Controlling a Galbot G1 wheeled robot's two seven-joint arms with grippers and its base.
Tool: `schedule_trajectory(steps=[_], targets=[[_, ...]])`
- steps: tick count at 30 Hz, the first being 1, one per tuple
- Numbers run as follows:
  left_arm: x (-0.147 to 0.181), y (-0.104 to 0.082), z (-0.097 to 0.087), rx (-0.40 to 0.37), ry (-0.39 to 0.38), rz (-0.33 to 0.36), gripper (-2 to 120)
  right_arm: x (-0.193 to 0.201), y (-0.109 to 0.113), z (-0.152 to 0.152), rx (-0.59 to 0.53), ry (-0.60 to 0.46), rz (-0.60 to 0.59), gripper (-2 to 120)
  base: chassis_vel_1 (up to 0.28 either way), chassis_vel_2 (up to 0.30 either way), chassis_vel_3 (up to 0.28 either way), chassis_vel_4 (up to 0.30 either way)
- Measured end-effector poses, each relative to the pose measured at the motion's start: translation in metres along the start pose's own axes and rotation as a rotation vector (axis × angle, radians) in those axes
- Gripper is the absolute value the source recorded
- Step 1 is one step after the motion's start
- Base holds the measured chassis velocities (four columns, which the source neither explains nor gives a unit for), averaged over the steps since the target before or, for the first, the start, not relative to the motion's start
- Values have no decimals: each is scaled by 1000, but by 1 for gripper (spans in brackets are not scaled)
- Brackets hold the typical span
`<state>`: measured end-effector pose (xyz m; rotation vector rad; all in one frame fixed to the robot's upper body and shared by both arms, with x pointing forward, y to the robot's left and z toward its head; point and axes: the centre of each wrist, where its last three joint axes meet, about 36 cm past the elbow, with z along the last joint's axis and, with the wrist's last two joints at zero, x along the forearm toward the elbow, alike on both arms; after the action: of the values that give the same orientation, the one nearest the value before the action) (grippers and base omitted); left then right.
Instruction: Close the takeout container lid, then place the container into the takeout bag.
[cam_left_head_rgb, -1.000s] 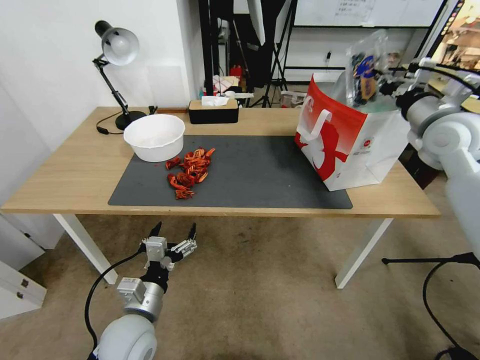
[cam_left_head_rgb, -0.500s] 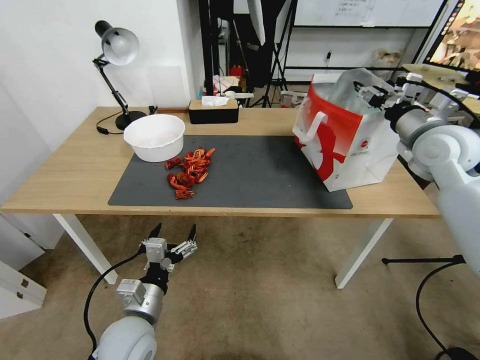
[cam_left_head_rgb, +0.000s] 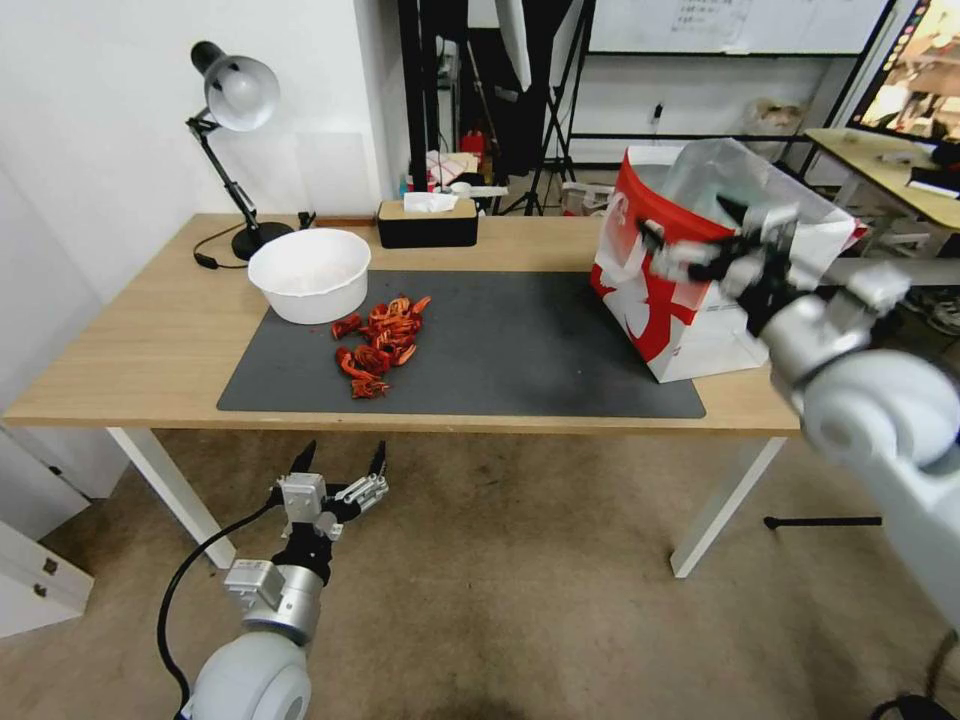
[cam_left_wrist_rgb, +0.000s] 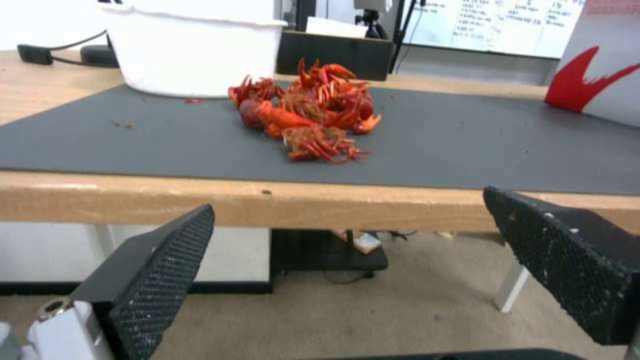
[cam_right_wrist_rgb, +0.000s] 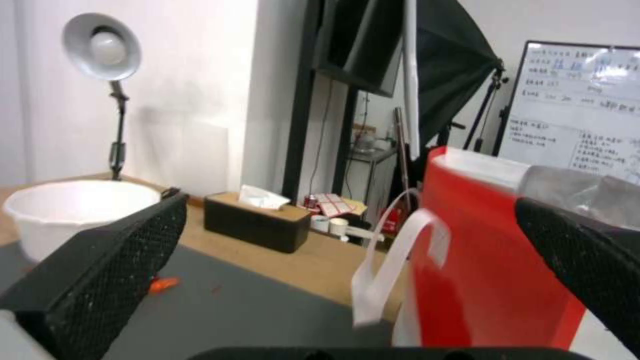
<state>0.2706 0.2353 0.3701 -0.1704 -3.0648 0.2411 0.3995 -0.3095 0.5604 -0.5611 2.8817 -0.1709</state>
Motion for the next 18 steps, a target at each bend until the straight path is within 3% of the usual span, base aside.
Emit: schedule_trajectory(steps=[9, 18], targets=[[12, 0, 4, -19, -1, -25, 100, 50, 43, 54, -49, 40, 84, 112, 0, 0, 0, 0], [13, -2, 10, -35, -9, -31, 100, 128, 96, 127, -68, 104, 276, 100, 0, 0, 0, 0]])
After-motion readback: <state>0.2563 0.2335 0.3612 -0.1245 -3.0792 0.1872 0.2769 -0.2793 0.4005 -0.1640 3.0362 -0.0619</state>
